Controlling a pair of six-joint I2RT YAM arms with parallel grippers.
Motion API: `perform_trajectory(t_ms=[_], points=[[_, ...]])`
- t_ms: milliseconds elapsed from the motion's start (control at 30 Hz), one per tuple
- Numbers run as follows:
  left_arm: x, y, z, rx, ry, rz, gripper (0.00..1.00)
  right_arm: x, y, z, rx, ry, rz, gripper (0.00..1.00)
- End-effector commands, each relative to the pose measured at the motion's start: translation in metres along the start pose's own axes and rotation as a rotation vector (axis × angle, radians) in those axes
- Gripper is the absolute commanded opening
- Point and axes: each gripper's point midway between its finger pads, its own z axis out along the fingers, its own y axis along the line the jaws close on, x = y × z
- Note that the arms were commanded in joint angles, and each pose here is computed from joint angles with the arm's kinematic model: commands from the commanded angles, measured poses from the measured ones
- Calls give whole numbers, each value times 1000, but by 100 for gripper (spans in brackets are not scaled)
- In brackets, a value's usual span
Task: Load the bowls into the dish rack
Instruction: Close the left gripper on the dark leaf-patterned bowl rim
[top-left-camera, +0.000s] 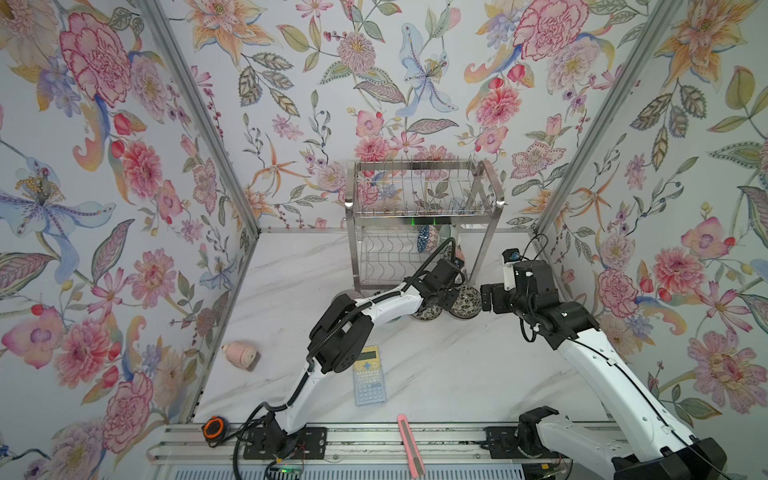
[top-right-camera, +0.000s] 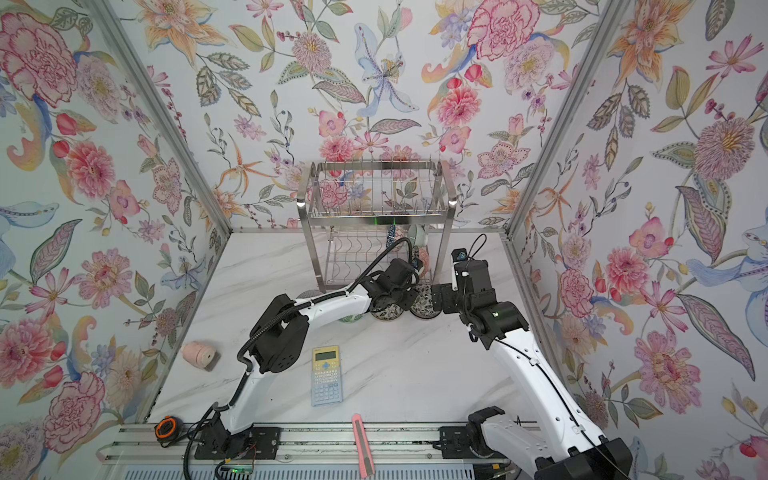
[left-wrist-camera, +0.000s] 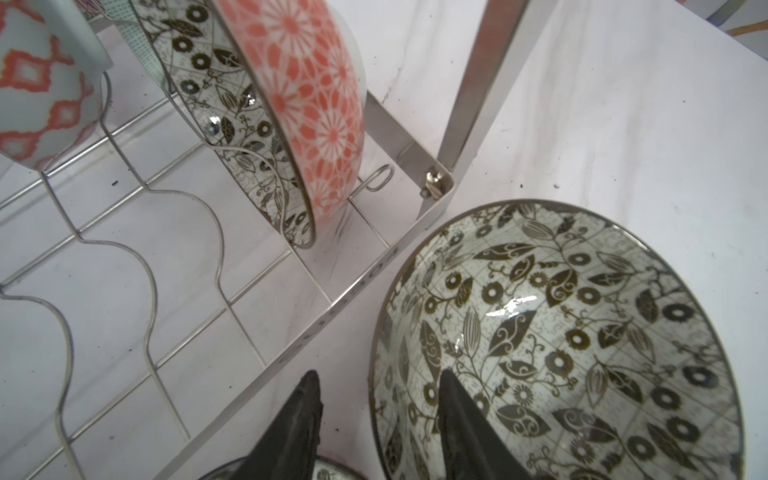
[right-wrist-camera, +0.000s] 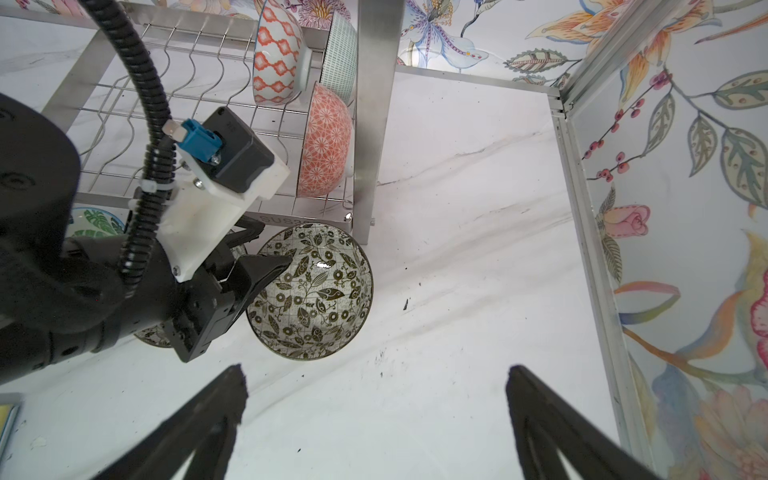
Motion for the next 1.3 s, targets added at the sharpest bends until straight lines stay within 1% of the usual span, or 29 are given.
perform_trajectory(t_ms=[0, 400, 533, 767, 833, 867, 967, 1000, 1033, 1100, 1200, 1267], points=[[1, -1, 7, -11, 15, 12, 43, -7, -1, -6, -8, -33, 28, 99], [-2, -1, 9, -2, 22, 14, 19, -7, -3, -6, -5, -37, 32, 99], [-4, 0, 7, -6, 20, 15, 9, -8, -3, -7, -6, -39, 34, 99], [-12, 5, -1, -30, 6, 26, 2, -8, -3, -7, -8, -42, 36, 99], [-16, 6, -5, -39, -2, 31, 3, -7, -3, -8, -7, -42, 36, 99], [-18, 7, -7, -44, -7, 31, 6, -7, -3, -8, -8, -42, 37, 99], [-22, 8, -11, -49, -15, 37, 31, -7, -3, -8, -10, -42, 37, 99], [-21, 9, -11, -50, -14, 38, 37, -7, -3, -8, -10, -42, 37, 99], [-21, 10, -11, -52, -14, 38, 40, -8, -3, -8, -9, -43, 38, 99], [-20, 10, -9, -49, -10, 36, 42, -8, -3, -9, -9, -45, 39, 99], [-16, 6, -5, -30, -1, 32, 42, -8, -4, -9, -7, -47, 39, 99], [-14, 5, -2, -20, 5, 24, 39, -8, -4, -9, -8, -48, 39, 99]])
